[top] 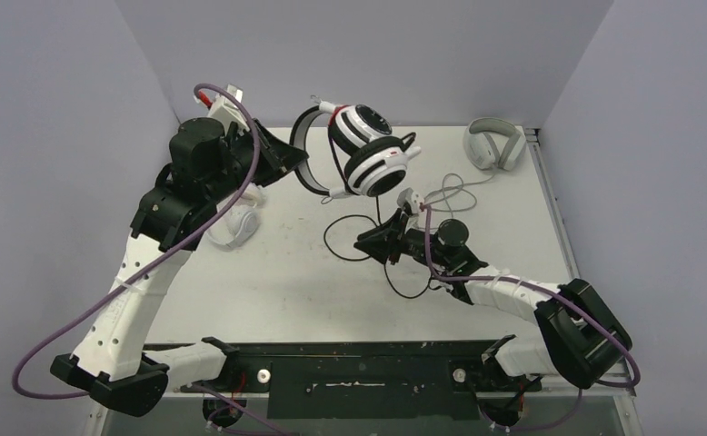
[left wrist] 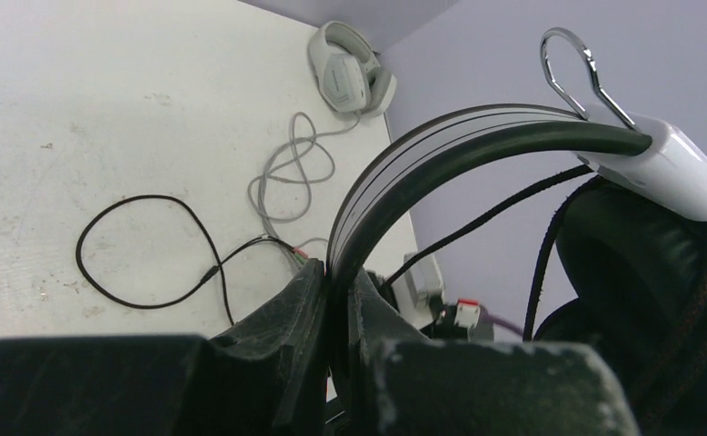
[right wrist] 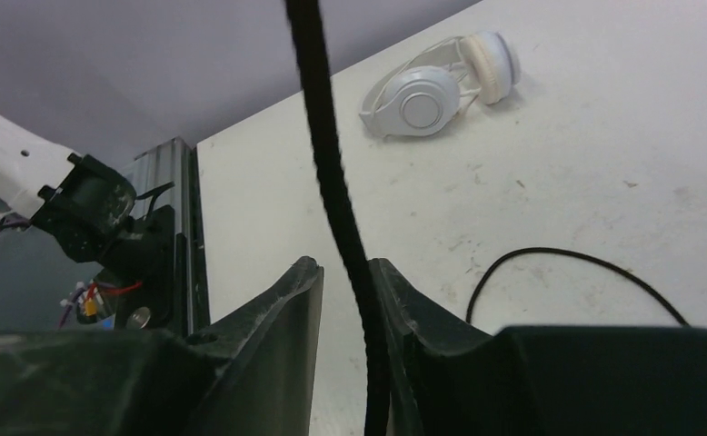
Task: Wrap the headphones
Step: Wrap the headphones cable around the headphones.
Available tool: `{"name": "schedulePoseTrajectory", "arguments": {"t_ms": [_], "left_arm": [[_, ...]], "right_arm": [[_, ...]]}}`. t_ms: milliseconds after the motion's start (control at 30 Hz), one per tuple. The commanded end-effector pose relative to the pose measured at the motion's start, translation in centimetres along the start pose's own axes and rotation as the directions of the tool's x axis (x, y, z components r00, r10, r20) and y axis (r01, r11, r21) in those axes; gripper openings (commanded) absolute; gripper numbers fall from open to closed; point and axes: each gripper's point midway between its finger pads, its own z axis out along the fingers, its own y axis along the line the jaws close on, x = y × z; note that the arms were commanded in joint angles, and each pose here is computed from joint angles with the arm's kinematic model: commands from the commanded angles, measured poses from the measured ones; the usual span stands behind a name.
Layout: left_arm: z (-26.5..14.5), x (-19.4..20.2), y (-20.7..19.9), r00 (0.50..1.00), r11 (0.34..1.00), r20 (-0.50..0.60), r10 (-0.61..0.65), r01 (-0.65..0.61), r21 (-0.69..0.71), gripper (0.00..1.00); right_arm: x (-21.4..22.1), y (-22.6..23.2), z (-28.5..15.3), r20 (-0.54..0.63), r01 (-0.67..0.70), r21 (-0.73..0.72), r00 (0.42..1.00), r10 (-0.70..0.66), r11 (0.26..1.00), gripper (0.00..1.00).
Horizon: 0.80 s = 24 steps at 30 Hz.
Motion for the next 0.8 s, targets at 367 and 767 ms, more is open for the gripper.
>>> {"name": "schedulePoseTrajectory", "arguments": {"t_ms": [367,767], "left_arm": [[1.4,-6.2,2.3,0.977,0.985,0.137,-0.165,0.158,0.065,0.0],[1.4,-8.4,13.4,0.954,0.936,0.293,0.065,0.043,-0.35,0.0]], "right_arm": [[1.5,10.7,2.5,-0.022,0.024,-0.233,0.999,-0.03,0.972,0.23],[-2.4,16.7,3.8,-0.05,0.063,-0.326,0.995,-0.084,0.943,0.15]]}}
